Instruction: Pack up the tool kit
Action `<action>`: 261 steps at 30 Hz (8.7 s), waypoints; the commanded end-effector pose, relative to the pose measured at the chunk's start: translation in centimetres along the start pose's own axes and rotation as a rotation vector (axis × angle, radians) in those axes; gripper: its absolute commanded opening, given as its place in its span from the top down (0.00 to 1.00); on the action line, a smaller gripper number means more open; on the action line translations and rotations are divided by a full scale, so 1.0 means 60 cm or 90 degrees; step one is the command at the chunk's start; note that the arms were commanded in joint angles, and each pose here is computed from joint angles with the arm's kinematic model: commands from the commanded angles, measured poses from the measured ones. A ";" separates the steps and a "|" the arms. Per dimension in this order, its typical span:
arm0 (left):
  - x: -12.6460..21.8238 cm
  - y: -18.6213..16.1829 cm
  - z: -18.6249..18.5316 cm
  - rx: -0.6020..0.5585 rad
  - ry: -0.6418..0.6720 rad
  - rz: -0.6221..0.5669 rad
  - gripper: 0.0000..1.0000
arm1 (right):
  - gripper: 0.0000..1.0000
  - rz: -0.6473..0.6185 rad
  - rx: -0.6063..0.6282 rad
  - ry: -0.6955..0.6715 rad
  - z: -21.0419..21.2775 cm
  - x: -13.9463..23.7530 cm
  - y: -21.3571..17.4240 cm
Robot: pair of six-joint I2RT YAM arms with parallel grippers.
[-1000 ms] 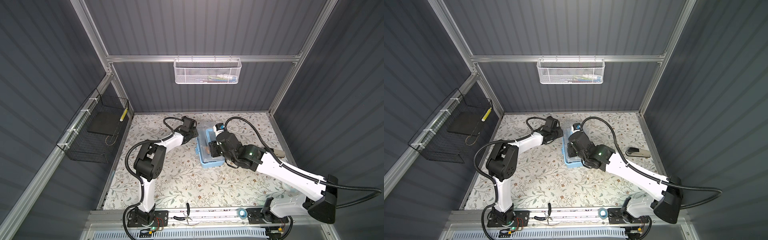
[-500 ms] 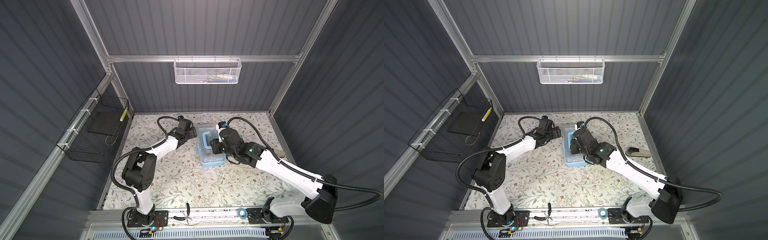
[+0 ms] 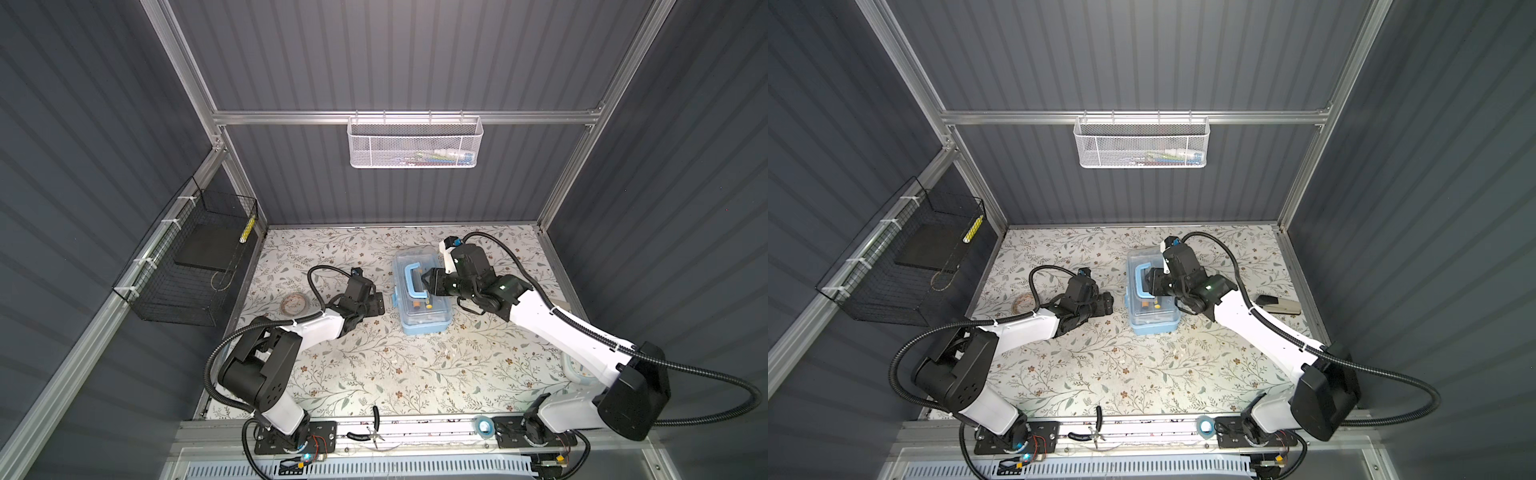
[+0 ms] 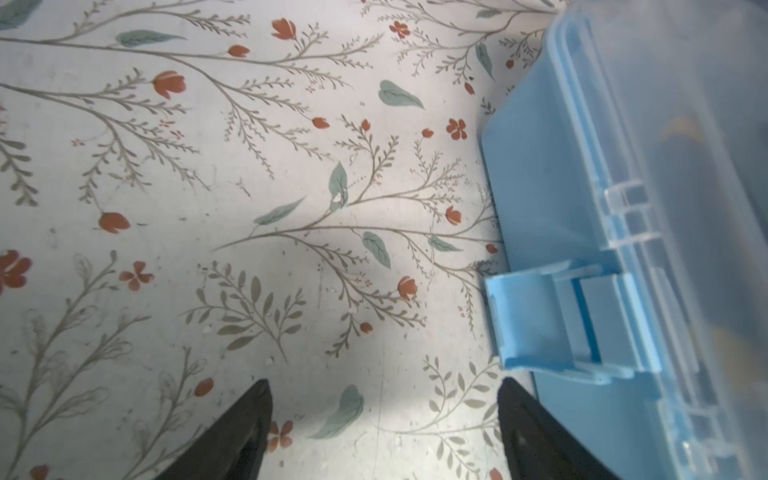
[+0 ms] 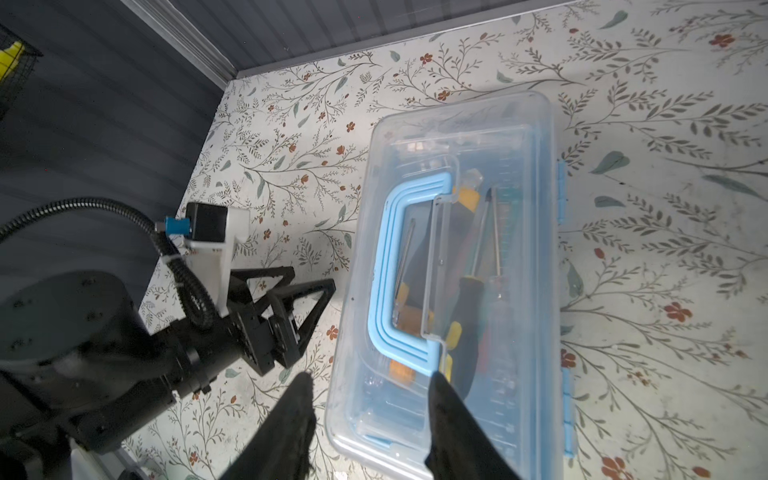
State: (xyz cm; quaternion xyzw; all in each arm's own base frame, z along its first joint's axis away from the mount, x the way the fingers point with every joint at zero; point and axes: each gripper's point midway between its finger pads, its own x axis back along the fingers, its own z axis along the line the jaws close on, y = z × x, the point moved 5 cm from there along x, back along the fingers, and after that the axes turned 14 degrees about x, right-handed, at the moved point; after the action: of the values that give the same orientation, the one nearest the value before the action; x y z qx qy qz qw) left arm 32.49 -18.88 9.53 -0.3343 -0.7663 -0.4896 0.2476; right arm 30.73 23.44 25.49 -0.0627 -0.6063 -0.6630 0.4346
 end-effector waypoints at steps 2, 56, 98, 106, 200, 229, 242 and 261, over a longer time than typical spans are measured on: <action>0.001 -0.011 -0.029 -0.070 -0.045 -0.033 0.14 | 0.53 0.001 0.002 0.032 0.005 -0.013 0.007; -0.082 -0.069 -0.017 -0.081 -0.038 -0.088 0.14 | 0.55 0.032 -0.031 0.015 -0.027 -0.043 -0.024; -0.023 0.042 -0.068 -0.075 -0.047 -0.175 0.22 | 0.55 0.069 -0.053 0.047 -0.022 -0.063 -0.049; -0.019 0.047 -0.079 -0.055 -0.069 -0.151 0.40 | 0.55 0.072 -0.056 0.050 -0.022 -0.065 -0.051; -0.010 0.002 -0.131 0.095 -0.278 -0.043 0.89 | 0.55 0.097 -0.072 0.069 -0.021 -0.085 -0.083; -0.012 -0.041 -0.105 0.158 -0.318 -0.017 0.69 | 0.34 0.039 -0.126 0.046 -0.109 -0.061 -0.074; -0.025 -0.055 -0.100 0.187 -0.350 -0.021 0.63 | 0.33 0.019 -0.177 0.182 -0.098 -0.104 -0.107; -0.051 -0.077 -0.156 0.212 -0.598 0.038 0.57 | 0.35 0.001 -0.203 0.389 -0.059 -0.145 -0.125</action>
State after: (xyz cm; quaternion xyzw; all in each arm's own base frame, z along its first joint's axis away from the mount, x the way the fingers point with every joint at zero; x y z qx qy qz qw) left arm 34.88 -24.31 8.91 -0.3405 -0.9238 -0.1721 -0.0307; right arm 37.10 19.08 14.18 0.0103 -0.4210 -0.7920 0.4420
